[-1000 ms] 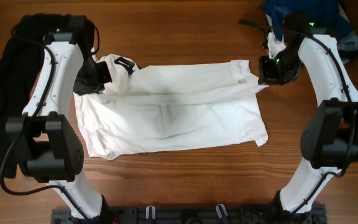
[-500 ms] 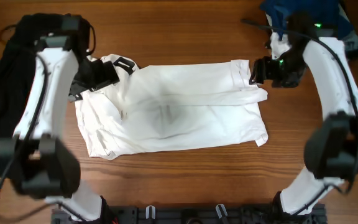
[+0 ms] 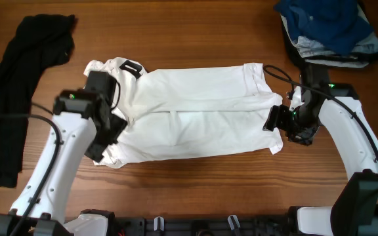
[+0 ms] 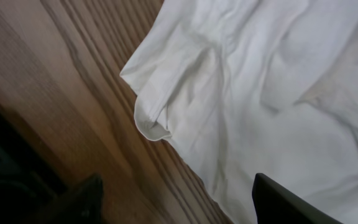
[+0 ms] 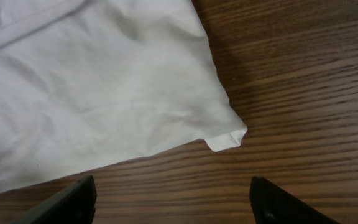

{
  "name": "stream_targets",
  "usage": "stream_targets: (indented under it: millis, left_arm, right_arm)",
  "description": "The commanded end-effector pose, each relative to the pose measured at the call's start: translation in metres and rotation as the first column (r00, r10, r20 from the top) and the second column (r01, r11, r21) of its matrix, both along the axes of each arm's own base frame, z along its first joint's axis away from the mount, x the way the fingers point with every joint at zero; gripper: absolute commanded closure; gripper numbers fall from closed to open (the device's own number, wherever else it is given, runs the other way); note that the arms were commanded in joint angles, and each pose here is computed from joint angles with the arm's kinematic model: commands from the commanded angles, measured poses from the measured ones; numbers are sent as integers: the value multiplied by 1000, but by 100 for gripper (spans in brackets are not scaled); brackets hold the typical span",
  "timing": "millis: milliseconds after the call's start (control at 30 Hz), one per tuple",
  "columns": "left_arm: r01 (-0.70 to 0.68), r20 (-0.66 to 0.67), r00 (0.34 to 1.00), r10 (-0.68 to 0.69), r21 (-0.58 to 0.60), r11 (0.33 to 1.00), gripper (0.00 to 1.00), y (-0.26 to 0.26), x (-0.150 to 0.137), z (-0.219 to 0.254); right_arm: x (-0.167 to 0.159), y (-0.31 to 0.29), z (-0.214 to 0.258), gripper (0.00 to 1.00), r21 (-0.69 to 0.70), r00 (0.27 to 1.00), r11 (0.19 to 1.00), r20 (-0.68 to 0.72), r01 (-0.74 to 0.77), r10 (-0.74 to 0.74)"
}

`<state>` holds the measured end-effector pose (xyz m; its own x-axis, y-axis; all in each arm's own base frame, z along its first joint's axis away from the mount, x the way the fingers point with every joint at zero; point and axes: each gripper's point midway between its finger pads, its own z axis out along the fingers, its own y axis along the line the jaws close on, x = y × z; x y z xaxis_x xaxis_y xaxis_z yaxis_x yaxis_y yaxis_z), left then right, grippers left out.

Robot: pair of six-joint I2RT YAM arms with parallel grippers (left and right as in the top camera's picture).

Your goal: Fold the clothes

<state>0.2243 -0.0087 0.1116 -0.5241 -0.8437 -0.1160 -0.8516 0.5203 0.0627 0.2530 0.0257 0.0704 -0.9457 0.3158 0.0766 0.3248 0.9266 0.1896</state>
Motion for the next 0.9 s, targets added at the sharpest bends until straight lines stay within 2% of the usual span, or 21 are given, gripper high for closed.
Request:
stream_targets:
  millis: [0, 33, 133, 200, 300, 367, 433, 467, 600, 667, 733, 867]
  left_arm:
    - [-78, -48, 996, 77, -20, 997, 29, -3, -21, -36]
    - [-145, -71, 987, 144, -10, 989, 34, -1, -32, -51]
    - [-252, -89, 964, 251, 0, 968, 36, 6, -47, -74]
    - [-282, -57, 958, 281, -12, 959, 36, 11, -43, -85]
    - [-310, 18, 951, 310, -20, 951, 44, 19, -33, -102]
    - [-314, 50, 948, 313, 7, 949, 57, 27, -33, -110]
    - [-312, 40, 949, 312, 11, 950, 91, 27, -38, -114]
    - [-305, 31, 952, 304, 13, 952, 96, 27, -40, -114]
    - [-198, 15, 980, 198, -6, 980, 96, 23, -38, -105]
    - [-132, 76, 988, 133, -16, 991, 96, 22, -21, -81]
    - [-82, 174, 981, 85, -25, 996, 96, 22, -4, -59]
    - [-80, 208, 974, 84, -29, 996, 96, 22, -2, -51]
  right_arm:
    - [0, 1, 0, 20, 12, 1000, 1000, 15, 2, -3]
    - [1, 1, 0, 20, 12, 1000, 1000, 20, 1, -1]
    - [5, 1, 0, 20, 11, 999, 1000, 42, -23, 22]
    - [7, 0, 0, 20, 10, 998, 1000, 53, -24, 23]
    - [10, 0, 0, 20, 9, 998, 1000, 64, -24, 23]
    - [10, 0, 0, 20, 9, 998, 1000, 64, -24, 23]
    - [9, 0, 0, 20, 10, 998, 1000, 58, -23, 22]
    - [8, 0, 0, 20, 10, 998, 1000, 56, -23, 22]
    - [5, 1, 0, 25, 11, 999, 1000, 42, -22, 22]
    - [1, 1, -4, 31, 11, 999, 1000, 31, -22, 22]
    - [-11, 1, -22, 32, 13, 1000, 1000, -4, -22, 22]
    - [-39, -7, -57, 35, -42, 997, 999, -78, 21, -24]
